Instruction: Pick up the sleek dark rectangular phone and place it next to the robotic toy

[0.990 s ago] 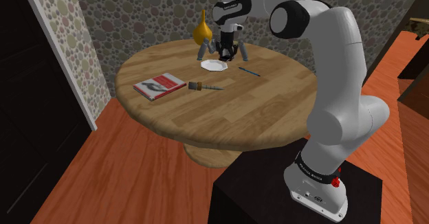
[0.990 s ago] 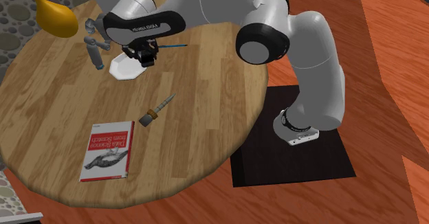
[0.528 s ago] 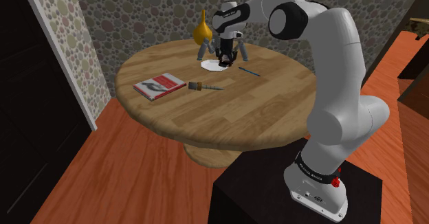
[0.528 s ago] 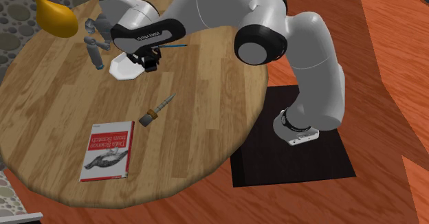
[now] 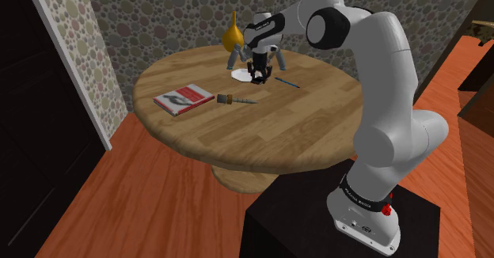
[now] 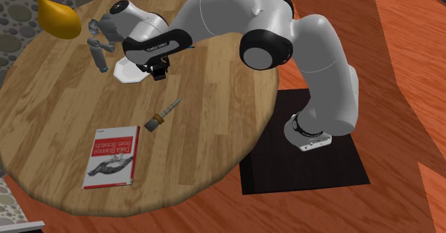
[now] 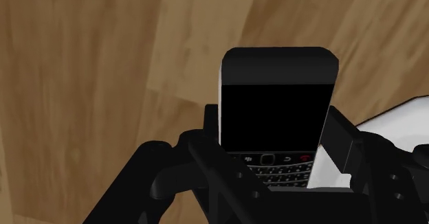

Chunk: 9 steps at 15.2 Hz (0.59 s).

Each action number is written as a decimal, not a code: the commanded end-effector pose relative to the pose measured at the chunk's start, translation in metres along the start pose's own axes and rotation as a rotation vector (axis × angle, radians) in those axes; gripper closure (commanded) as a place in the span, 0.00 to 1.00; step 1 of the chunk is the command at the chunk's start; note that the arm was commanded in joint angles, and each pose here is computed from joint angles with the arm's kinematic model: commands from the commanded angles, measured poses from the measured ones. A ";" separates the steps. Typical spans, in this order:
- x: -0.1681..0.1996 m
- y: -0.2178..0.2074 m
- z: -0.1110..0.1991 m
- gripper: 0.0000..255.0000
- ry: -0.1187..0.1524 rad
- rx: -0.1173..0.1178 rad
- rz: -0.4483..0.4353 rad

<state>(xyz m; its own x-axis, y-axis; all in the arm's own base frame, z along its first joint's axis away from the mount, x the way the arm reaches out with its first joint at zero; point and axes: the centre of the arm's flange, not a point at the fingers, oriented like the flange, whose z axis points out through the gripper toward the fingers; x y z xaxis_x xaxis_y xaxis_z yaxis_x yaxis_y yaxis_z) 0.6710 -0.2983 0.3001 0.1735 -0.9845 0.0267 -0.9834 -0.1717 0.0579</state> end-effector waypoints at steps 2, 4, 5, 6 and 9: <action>-0.001 -0.001 0.016 1.00 0.000 0.000 0.000; -0.002 -0.001 0.026 1.00 0.000 0.000 0.000; -0.002 -0.002 0.032 1.00 0.000 0.000 0.000; -0.002 -0.002 0.032 1.00 0.000 0.000 0.000; -0.002 -0.002 0.032 1.00 0.000 0.000 0.000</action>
<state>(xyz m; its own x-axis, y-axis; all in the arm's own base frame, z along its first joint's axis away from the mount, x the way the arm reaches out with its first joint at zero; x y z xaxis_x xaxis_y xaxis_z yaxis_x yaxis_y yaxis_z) 0.6709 -0.2973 0.2681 0.1735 -0.9845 0.0268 -0.9834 -0.1717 0.0579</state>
